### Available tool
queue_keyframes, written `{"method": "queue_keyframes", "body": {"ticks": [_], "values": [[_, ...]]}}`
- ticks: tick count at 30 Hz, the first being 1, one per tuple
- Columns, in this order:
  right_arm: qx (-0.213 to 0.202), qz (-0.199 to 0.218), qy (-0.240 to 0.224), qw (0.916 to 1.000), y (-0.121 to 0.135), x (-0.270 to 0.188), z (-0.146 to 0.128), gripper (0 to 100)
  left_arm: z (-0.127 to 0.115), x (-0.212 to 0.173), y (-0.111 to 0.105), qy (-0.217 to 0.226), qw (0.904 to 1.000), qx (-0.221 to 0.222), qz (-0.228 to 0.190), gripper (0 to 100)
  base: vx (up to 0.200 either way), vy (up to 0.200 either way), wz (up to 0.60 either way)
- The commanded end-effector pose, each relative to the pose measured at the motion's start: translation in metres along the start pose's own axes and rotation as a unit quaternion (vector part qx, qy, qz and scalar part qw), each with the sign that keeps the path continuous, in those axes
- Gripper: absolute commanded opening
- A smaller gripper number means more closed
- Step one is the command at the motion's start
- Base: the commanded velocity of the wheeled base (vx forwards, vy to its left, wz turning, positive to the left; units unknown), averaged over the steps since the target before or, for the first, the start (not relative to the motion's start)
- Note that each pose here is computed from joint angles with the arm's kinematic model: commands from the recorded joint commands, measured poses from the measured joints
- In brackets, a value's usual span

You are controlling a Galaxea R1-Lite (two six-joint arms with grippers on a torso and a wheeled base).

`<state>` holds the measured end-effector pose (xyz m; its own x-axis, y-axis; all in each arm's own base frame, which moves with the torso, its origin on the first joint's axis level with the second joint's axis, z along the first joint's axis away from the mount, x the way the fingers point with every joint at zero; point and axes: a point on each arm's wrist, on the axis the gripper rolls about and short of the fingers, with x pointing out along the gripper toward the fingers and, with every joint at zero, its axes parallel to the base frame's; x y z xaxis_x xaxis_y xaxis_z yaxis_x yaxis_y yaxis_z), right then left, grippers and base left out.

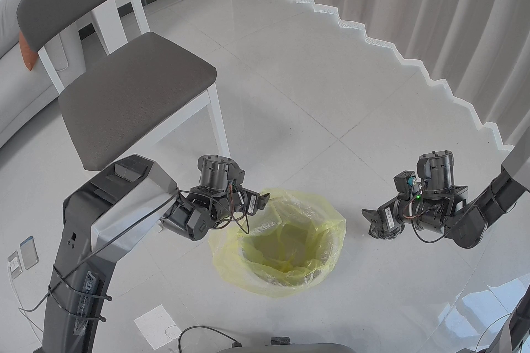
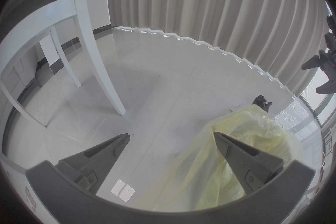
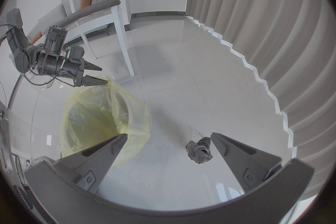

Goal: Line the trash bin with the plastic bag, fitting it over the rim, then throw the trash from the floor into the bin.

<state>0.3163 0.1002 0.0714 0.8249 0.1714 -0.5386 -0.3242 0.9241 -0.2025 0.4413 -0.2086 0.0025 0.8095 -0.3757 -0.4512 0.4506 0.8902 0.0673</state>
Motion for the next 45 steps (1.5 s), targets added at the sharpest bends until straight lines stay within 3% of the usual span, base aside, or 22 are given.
{"method": "queue_keyframes", "body": {"ticks": [1,9,19,33,37,45], "values": [[0.001,-0.001,0.005,1.0000,-0.002,0.001,-0.003,100,-0.008,0.014,0.011,0.004,0.9999,-0.004,0.011,100,0.000,0.000,0.00],[0.003,-0.002,0.013,0.9999,-0.003,0.004,-0.007,100,-0.005,0.028,0.011,0.002,0.9999,-0.004,0.012,100,0.000,0.000,0.00],[0.005,-0.005,0.025,0.9997,-0.006,0.008,-0.014,100,-0.010,0.063,0.020,0.050,0.9985,-0.008,0.020,100,0.000,0.000,0.00],[0.009,-0.007,0.038,0.9992,-0.008,0.019,-0.022,100,-0.040,0.077,0.031,0.093,0.9950,-0.023,0.028,100,0.000,0.000,0.00],[0.011,-0.009,0.038,0.9992,-0.010,0.019,-0.022,100,-0.032,0.073,0.046,0.085,0.9941,-0.050,0.045,100,0.000,0.000,0.00],[0.016,0.002,0.045,0.9989,-0.012,0.038,-0.027,100,0.030,0.035,0.075,0.015,0.9909,-0.102,0.087,100,0.000,0.000,0.00]]}}
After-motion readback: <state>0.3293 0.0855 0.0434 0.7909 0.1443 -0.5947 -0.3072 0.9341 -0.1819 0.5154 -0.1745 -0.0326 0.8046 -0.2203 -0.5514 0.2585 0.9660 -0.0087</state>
